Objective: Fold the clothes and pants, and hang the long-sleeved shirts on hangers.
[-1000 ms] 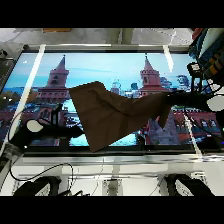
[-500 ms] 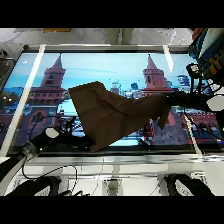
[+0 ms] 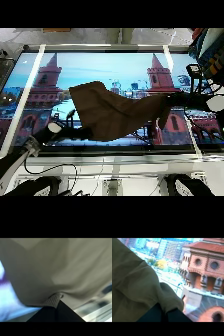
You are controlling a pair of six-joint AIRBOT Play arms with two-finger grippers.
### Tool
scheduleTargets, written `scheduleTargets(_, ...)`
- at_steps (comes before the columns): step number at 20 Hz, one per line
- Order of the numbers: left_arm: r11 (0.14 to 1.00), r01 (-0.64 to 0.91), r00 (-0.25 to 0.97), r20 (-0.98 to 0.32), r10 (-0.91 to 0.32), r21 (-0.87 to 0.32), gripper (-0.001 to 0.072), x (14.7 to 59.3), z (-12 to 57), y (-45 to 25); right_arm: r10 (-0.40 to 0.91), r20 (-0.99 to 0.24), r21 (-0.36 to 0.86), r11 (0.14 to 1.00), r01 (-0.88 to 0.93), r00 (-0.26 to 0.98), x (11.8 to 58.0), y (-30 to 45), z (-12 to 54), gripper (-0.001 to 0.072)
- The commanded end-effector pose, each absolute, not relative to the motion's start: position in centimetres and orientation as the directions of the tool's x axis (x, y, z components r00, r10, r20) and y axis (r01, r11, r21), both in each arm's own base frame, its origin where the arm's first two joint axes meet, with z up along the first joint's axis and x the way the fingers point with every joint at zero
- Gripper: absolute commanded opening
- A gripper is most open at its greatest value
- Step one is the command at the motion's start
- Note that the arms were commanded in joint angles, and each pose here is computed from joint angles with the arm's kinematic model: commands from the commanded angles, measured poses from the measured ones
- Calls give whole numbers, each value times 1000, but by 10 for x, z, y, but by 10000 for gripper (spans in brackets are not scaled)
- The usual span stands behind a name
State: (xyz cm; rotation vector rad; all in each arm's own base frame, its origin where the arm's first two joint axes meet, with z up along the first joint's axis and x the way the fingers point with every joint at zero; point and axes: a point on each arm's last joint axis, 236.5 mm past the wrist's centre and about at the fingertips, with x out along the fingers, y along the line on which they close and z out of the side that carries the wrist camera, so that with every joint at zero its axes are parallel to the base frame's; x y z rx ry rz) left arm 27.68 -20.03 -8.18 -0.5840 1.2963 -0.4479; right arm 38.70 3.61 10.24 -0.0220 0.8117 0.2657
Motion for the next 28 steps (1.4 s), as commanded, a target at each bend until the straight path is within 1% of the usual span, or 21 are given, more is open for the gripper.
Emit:
scheduleTargets(1, 749, 69, 441, -653, -616, -660, 13, 344, -1, -179, 169, -732, 14, 972, -234, 660, 388, 23, 100, 19)
scheduleTargets(3, 748, 129, 623, -533, -572, -651, 13, 386, 81, -144, 175, -728, 53, 978, -200, 663, 388, 24, 105, 19)
scheduleTargets(5, 788, 223, 765, -398, -506, -574, 12, 405, 165, -107, 199, -695, 86, 977, -194, 691, 390, 30, 125, 19)
scheduleTargets(7, 844, 291, 859, -265, -438, -451, 12, 403, 241, -77, 201, -635, 72, 977, -202, 746, 392, 31, 161, 19)
scheduleTargets(9, 896, 314, 919, -138, -370, -315, 13, 389, 302, -56, 199, -552, 46, 977, -209, 810, 390, 32, 208, 19)
scheduleTargets(11, 933, 299, 951, -13, -308, -198, 12, 368, 350, -44, 204, -450, 21, 976, -217, 869, 379, 35, 261, 19)
scheduleTargets(14, 971, 226, 959, 194, -208, -80, 12, 325, 415, -29, 197, -279, -37, 976, -215, 940, 346, 37, 341, 19)
scheduleTargets(17, 990, 120, 905, 418, -80, -69, 12, 270, 477, -8, 201, -100, -84, 974, -210, 974, 295, 43, 413, 19)
scheduleTargets(19, 994, 67, 846, 533, -13, -81, 13, 232, 507, 3, 229, 13, -92, 969, -227, 973, 257, 52, 452, 19)
scheduleTargets(20, 995, 56, 822, 569, 1, -82, 13, 216, 516, 5, 253, 60, -87, 965, -248, 965, 238, 59, 466, 19)
scheduleTargets(22, 996, 59, 803, 596, -3, -74, 12, 198, 523, 1, 294, 130, -53, 956, -290, 947, 208, 71, 486, 19)
scheduleTargets(24, 995, 69, 810, 587, -18, -66, 12, 199, 521, -3, 294, 150, -21, 956, -294, 944, 199, 71, 490, 18)
scheduleTargets(26, 997, 73, 851, 523, -42, -39, 12, 222, 503, -6, 254, 109, -19, 967, -254, 961, 216, 61, 481, 18)
scheduleTargets(28, 995, 102, 921, 376, -98, 8, 12, 266, 464, -13, 216, 3, 5, 976, -216, 976, 256, 49, 455, 18)
